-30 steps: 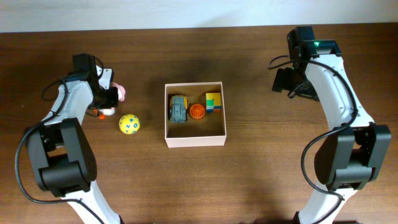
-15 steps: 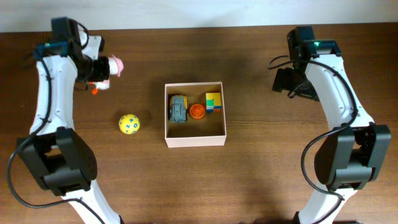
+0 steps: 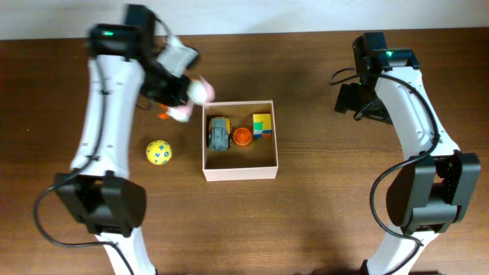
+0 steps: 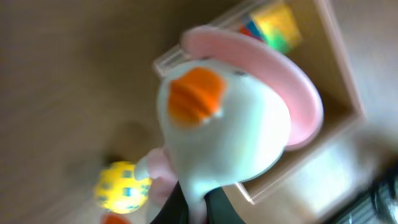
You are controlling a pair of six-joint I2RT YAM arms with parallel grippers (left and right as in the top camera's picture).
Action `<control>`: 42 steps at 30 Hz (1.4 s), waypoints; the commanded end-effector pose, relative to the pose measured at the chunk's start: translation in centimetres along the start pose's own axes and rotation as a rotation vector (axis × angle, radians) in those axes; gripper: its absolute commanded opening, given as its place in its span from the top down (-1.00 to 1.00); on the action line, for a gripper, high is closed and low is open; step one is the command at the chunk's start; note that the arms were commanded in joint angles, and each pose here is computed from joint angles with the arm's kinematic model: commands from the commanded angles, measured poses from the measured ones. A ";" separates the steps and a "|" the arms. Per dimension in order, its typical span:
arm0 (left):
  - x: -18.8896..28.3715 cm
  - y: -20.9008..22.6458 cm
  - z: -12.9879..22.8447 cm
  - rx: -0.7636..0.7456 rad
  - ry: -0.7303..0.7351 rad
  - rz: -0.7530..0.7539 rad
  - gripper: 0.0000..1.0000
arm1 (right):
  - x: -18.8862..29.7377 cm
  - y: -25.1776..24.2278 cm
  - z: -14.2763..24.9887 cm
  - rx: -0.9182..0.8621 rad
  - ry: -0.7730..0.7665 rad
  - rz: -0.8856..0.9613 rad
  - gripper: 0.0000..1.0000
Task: Pack container
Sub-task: 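Carry the duck right and lower it into the box front-left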
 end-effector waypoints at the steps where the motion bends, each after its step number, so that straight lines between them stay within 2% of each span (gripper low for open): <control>1: -0.6 -4.8 0.8 -0.297 0.055 0.066 0.96 | 0.0 0.2 0.1 -0.004 0.003 -0.001 -0.98; 7: -1.8 -8.9 2.2 -0.416 0.133 0.092 0.96 | 0.0 0.2 0.1 -0.004 0.004 -0.001 -0.98; 15: -3.6 -9.7 3.4 -0.534 0.192 0.138 0.96 | 0.0 0.2 0.1 -0.004 0.004 -0.001 -0.98; 25: -8.3 -9.7 3.8 -0.524 0.188 0.235 0.96 | 0.0 0.2 0.1 -0.004 0.004 -0.001 -0.98; 33: -10.7 -9.4 5.5 -0.495 0.237 0.275 0.96 | 0.0 0.2 0.1 -0.004 0.004 -0.001 -0.98; 42: -12.8 -8.2 7.1 -0.483 0.290 0.258 0.96 | -0.1 0.2 0.1 -0.004 0.004 -0.001 -0.98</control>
Point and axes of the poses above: each gripper's point midway between its finger pads, its own x axis back along the fingers, its own y axis along the line the jaws close on, z = x × y, the point moved 2 cm from there along x, back along the fingers, and after that the axes turned 11 degrees about x, right-handed, at the moved point
